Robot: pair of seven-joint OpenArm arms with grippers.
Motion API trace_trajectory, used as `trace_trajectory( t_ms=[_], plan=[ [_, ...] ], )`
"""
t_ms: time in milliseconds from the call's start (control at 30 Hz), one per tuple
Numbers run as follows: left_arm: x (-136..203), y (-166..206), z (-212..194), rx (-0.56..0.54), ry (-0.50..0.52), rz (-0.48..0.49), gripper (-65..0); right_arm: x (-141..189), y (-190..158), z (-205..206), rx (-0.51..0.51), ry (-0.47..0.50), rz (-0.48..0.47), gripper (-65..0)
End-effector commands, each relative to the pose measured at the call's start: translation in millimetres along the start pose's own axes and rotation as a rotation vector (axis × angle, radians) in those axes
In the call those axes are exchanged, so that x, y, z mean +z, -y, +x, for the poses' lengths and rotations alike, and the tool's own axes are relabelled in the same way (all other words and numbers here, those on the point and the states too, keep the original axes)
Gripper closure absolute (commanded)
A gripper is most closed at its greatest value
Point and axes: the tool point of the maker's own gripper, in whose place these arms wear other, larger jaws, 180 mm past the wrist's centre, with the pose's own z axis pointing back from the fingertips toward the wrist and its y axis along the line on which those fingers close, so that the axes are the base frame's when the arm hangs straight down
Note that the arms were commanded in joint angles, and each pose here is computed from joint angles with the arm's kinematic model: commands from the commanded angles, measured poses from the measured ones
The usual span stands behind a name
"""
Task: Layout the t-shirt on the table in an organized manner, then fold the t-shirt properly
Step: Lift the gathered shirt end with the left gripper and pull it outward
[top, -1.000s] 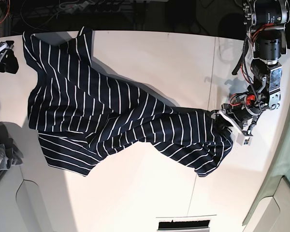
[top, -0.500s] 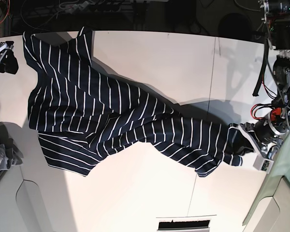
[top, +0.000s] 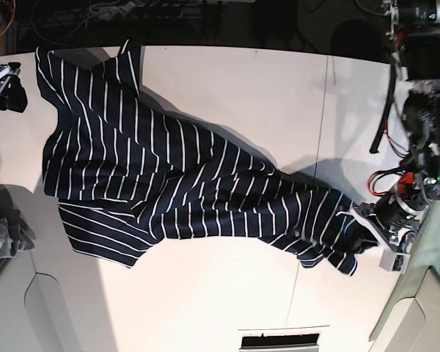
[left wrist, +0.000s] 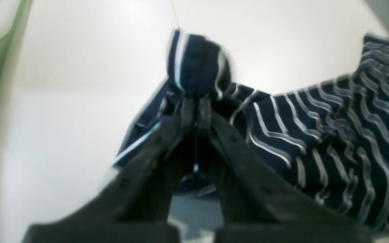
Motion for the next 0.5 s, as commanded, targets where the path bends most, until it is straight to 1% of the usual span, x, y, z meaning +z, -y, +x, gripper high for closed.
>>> trace_trajectory(
  t_ms=[0,100,167,300,367,467],
  plan=[
    [-9.3,-2.2,28.0,0.030,0.076,-0.014,0.0,3.6,0.5,13.8,0.017,0.042,0.005,-29.9],
    [-35.7,15.9,22.5,0.064,0.034,-0.123,0.0,3.6,1.5,12.8,0.021,0.036,0.000,-29.9],
    [-42.4,22.3,21.1,0.086,0.009,-0.148,0.0,3.9,3.6,9.9,0.031,0.024,-0.012,-29.9],
    [-38.6,20.1,21.6,0.086,-0.005,-0.150,0.0,3.5,3.4,12.7,0.032,0.035,-0.011,-29.9],
    [-32.7,18.7,29.3,0.077,-0.001,-0.157,0.0,3.5,3.0,15.6,0.031,0.051,-0.010,-29.9],
    [-19.3,21.7,61.2,0.023,0.069,-0.167,0.0,1.6,0.0,15.2,0.033,0.052,-0.001,-29.9]
  ],
)
